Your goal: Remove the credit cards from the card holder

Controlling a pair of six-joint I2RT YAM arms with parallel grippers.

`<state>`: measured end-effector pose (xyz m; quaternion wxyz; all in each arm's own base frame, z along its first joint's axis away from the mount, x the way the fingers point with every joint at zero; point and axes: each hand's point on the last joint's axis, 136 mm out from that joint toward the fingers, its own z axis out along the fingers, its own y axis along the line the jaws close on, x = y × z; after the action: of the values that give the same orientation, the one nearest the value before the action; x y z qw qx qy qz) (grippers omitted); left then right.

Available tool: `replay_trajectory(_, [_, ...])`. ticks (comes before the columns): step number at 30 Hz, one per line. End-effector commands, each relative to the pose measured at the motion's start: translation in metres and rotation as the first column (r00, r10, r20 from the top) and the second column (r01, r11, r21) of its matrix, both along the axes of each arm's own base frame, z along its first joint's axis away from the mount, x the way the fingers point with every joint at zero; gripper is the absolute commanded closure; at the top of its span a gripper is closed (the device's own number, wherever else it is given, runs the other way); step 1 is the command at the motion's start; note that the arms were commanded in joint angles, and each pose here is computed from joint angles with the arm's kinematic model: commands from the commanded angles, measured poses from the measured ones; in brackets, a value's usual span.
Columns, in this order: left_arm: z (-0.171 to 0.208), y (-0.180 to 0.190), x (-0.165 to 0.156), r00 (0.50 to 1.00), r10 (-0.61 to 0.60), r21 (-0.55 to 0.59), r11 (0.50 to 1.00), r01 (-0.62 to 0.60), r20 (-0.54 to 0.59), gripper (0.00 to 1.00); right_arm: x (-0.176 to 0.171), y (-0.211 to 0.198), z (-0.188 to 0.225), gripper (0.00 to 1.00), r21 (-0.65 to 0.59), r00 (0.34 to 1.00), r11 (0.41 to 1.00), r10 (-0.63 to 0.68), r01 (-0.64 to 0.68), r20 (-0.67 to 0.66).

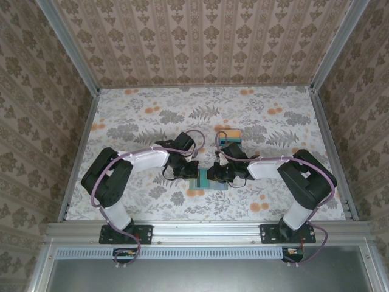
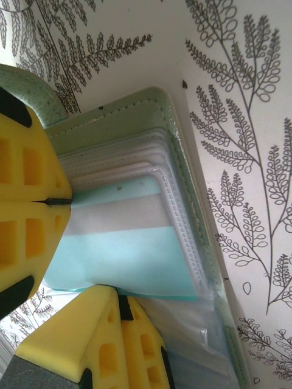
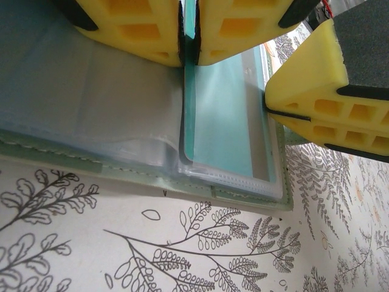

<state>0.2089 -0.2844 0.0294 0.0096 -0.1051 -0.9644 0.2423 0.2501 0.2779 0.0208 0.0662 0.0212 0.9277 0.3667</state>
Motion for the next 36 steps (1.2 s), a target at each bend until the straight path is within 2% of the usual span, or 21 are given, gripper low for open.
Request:
replay_trajectory(1, [-0.018,0.011,-0.016,0.998,-0.015,0.060,0.998,0.019,-0.055,0.99,-0.003,0.006,-0.004,0.84,0.011,1.000,1.000,0.016,-0.015,-0.023])
replay_trajectory(3, [-0.019,0.011,-0.016,0.998,-0.017,0.060,0.998,0.020,-0.055,0.99,-0.003,0.007,-0.004,0.85,0.014,1.000,1.000,0.018,-0.017,-0.023])
replay_trajectory(8, [-0.019,0.012,-0.016,0.998,-0.015,0.072,0.997,0.019,-0.056,1.00,-0.005,0.003,-0.004,1.00,0.001,1.000,1.000,0.008,-0.008,-0.020])
replay_trajectory(15, [-0.026,0.023,-0.017,0.998,0.004,0.119,0.993,0.004,-0.069,1.00,-0.006,-0.014,-0.003,1.00,-0.032,0.999,0.999,-0.036,0.036,-0.001])
replay_trajectory(31, [-0.024,0.025,-0.015,0.998,0.014,0.103,0.995,-0.008,-0.063,1.00,-0.006,-0.026,-0.001,1.00,-0.042,0.998,0.997,-0.065,0.065,0.009])
replay_trajectory(33, [-0.023,0.023,-0.015,0.998,0.011,0.097,0.995,-0.005,-0.062,1.00,-0.005,-0.024,0.001,0.89,-0.027,0.998,0.998,-0.061,0.062,0.013])
replay_trajectory(36, [-0.022,0.020,-0.015,0.998,0.004,0.087,0.996,0.001,-0.060,1.00,-0.003,-0.016,0.003,0.83,0.011,0.999,0.999,-0.050,0.050,0.010])
